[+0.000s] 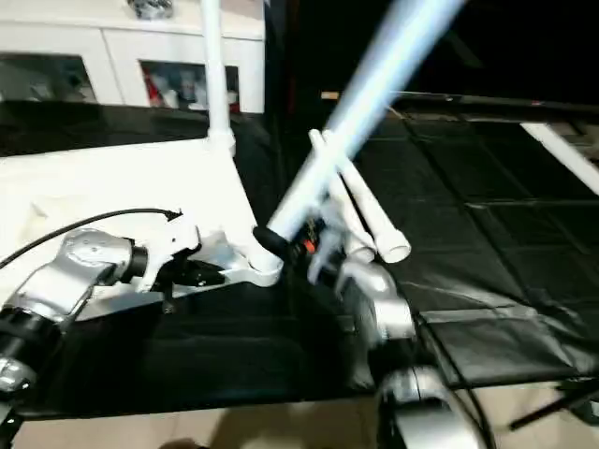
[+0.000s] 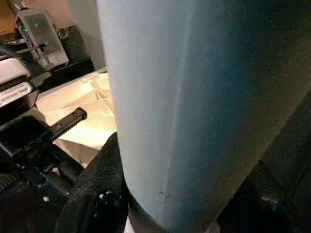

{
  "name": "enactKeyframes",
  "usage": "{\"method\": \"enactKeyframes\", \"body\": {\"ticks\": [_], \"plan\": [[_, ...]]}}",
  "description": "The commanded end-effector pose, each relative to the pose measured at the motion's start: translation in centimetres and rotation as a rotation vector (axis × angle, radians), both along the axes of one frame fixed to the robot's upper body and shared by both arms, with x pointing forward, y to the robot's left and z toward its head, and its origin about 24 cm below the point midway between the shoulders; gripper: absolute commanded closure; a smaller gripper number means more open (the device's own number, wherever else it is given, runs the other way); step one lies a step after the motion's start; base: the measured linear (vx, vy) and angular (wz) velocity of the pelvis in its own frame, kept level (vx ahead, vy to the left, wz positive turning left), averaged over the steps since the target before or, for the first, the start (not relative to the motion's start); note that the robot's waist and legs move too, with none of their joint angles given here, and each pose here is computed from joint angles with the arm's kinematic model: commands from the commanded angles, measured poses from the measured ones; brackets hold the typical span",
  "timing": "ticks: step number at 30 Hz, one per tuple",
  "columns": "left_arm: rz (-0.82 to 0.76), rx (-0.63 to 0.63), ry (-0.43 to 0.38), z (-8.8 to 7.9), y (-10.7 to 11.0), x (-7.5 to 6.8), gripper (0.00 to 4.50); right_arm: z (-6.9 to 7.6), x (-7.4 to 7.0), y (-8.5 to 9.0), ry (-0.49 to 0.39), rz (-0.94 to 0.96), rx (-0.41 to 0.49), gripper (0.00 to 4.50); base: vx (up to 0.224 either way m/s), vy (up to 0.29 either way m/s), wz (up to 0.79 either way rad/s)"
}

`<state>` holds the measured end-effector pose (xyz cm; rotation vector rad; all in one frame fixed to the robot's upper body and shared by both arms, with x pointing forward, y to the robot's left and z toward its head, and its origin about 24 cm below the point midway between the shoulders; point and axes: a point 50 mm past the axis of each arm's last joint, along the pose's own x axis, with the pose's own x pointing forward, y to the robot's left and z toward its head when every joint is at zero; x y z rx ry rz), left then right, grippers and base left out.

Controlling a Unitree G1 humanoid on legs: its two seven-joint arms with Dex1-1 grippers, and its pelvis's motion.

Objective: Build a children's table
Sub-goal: Insert table leg to table base

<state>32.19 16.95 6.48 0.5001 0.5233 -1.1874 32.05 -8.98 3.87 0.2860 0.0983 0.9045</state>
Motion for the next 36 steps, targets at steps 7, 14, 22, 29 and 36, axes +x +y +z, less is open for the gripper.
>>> {"method": "enactKeyframes", "body": {"ticks": [7,14,22,29,36], "plan": [[0.025,0.053,-0.072,1.2,0.7,1.0,4.5,-3.6,-2.2,-1.7,0.006,0.088,-0.329,2.57,0.0,0.0,0.0],[0.007,0.067,-0.068,0.6,0.9,0.5,4.5,-2.8,-1.5,-0.8,-0.017,0.243,-0.392,2.57,0.0,0.0,0.0],[-0.094,0.097,-0.052,0.2,1.0,-0.5,4.5,-2.2,-0.9,0.8,0.028,0.37,-0.382,2.57,0.0,0.0,0.0],[-0.173,0.109,-0.055,0.9,0.4,-0.4,4.5,-2.8,-1.7,0.6,0.033,0.456,-0.393,2.57,0.0,0.0,0.0],[-0.25,0.077,-0.03,1.5,-0.5,-0.5,4.5,-2.7,-3.0,0.5,0.049,0.565,-0.298,2.57,0.0,0.0,0.0]]}}
